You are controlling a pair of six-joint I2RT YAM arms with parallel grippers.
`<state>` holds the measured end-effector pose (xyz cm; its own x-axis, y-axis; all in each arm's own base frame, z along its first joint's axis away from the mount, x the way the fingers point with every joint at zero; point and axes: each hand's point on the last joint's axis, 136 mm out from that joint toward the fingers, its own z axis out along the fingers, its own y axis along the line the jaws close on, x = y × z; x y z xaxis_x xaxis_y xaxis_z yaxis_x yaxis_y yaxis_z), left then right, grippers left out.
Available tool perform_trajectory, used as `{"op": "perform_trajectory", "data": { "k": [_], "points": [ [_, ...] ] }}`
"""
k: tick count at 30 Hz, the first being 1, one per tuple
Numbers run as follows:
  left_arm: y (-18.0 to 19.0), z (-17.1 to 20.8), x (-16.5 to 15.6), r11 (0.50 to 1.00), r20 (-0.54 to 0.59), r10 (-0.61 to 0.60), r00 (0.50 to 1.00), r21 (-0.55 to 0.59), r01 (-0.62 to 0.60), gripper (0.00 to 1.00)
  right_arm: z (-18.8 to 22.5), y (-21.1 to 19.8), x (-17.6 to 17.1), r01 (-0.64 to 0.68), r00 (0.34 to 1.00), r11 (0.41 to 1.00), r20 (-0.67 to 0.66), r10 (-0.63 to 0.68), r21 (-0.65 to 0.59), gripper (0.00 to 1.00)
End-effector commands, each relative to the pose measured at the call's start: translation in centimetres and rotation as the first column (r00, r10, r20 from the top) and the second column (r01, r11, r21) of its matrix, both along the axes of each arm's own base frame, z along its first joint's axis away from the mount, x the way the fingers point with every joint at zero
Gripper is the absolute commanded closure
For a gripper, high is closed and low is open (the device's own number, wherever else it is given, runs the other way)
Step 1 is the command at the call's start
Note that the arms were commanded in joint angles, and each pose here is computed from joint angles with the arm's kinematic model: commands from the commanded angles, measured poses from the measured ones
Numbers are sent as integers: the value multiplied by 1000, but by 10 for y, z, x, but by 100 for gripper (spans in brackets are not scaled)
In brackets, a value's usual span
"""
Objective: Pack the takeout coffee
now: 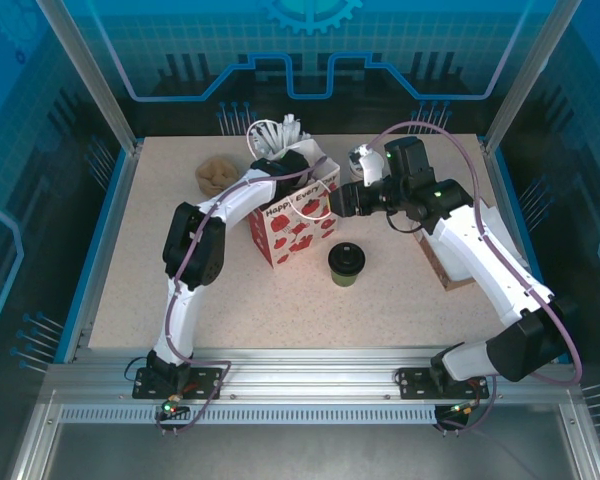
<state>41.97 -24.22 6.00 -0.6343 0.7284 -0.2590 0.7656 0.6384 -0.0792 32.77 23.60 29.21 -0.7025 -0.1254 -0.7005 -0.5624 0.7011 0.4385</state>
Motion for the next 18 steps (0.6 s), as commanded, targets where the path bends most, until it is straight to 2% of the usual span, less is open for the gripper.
{"op": "perform_trajectory", "data": {
  "k": [1, 4, 6, 11, 18],
  "points": [
    [0, 0, -5, 1000, -15, 15, 1000, 8, -15, 46, 6, -6, -2, 11, 1000, 1000, 15, -11, 12, 43],
    [0, 11, -5, 1000, -3, 15, 1000, -1, -15, 43, 5, -7, -3, 11, 1000, 1000, 16, -12, 11, 43],
    [-1, 17, -5, 1000, 5, 19, 1000, -7, -19, 36, 4, -8, -3, 14, 1000, 1000, 14, -14, 9, 43],
    [-1, 31, -5, 999, 20, 25, 1000, -29, -24, 27, 4, -10, -4, 18, 1000, 1000, 16, -18, 8, 43],
    [-3, 59, -2, 997, 65, 40, 997, -69, -35, 23, 4, -12, -4, 21, 1000, 1000, 16, -22, 9, 43]
  ]
}}
